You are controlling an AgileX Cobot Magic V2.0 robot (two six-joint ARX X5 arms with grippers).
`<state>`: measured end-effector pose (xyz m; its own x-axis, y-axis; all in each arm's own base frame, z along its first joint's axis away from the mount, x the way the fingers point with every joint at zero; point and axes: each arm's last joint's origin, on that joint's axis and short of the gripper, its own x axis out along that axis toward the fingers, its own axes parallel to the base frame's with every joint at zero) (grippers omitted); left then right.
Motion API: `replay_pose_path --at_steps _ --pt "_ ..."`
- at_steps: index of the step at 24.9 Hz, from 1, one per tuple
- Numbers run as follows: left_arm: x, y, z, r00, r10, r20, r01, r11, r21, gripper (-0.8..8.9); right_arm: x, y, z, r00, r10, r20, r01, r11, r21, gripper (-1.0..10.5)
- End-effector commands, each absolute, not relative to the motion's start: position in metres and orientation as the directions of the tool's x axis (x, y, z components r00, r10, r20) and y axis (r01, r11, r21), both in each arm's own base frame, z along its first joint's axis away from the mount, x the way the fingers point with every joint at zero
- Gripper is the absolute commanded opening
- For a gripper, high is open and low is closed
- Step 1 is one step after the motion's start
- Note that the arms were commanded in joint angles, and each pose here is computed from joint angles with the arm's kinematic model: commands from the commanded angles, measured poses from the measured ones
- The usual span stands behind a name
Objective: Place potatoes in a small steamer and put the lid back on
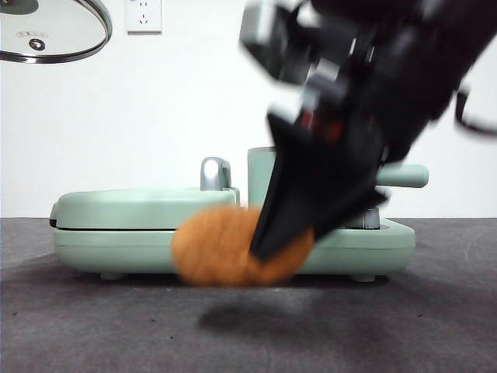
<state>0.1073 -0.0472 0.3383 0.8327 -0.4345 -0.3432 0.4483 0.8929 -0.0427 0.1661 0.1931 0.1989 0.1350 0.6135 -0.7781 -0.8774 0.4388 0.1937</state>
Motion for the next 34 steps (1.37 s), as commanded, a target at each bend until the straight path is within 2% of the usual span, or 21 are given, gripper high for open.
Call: replay_pose_path --at_steps 1,4,7,14,22,28,34 --pt "0.107 -0.047 0.347 0.847 -0.442 -0.295 0.451 0.892 -0.042 0.15 0.160 0.187 0.230 0.194 0.592 -0.782 -0.843 0.509 0.176 2.1" --pt "0.107 -0.047 0.347 0.847 -0.442 -0.294 0.451 0.892 -0.042 0.15 0.155 0.171 0.274 0.295 0.511 -0.807 -0.755 0.643 0.132 2.1" --pt "0.107 -0.047 0.347 0.847 -0.442 -0.294 0.451 0.892 -0.042 0.15 0.157 0.157 0.317 0.366 0.429 -0.826 -0.679 0.730 0.078 2.1" --pt "0.107 -0.047 0.347 0.847 -0.442 -0.294 0.445 0.893 -0.060 0.15 0.180 0.146 0.358 0.454 0.425 -0.783 -0.606 0.792 0.078 2.1" --pt "0.107 -0.047 0.347 0.847 -0.442 -0.295 0.444 0.894 -0.065 0.15 0.239 0.146 0.354 0.491 0.374 -0.787 -0.564 0.825 0.040 2.1" --pt "0.107 -0.047 0.347 0.847 -0.442 -0.295 0.444 0.894 -0.064 0.15 0.289 0.149 0.338 0.466 0.405 -0.786 -0.555 0.826 0.097 2.1" --pt "0.107 -0.047 0.347 0.847 -0.442 -0.295 0.444 0.894 -0.065 0.15 0.326 0.153 0.324 0.458 0.410 -0.789 -0.551 0.827 0.109 2.1"
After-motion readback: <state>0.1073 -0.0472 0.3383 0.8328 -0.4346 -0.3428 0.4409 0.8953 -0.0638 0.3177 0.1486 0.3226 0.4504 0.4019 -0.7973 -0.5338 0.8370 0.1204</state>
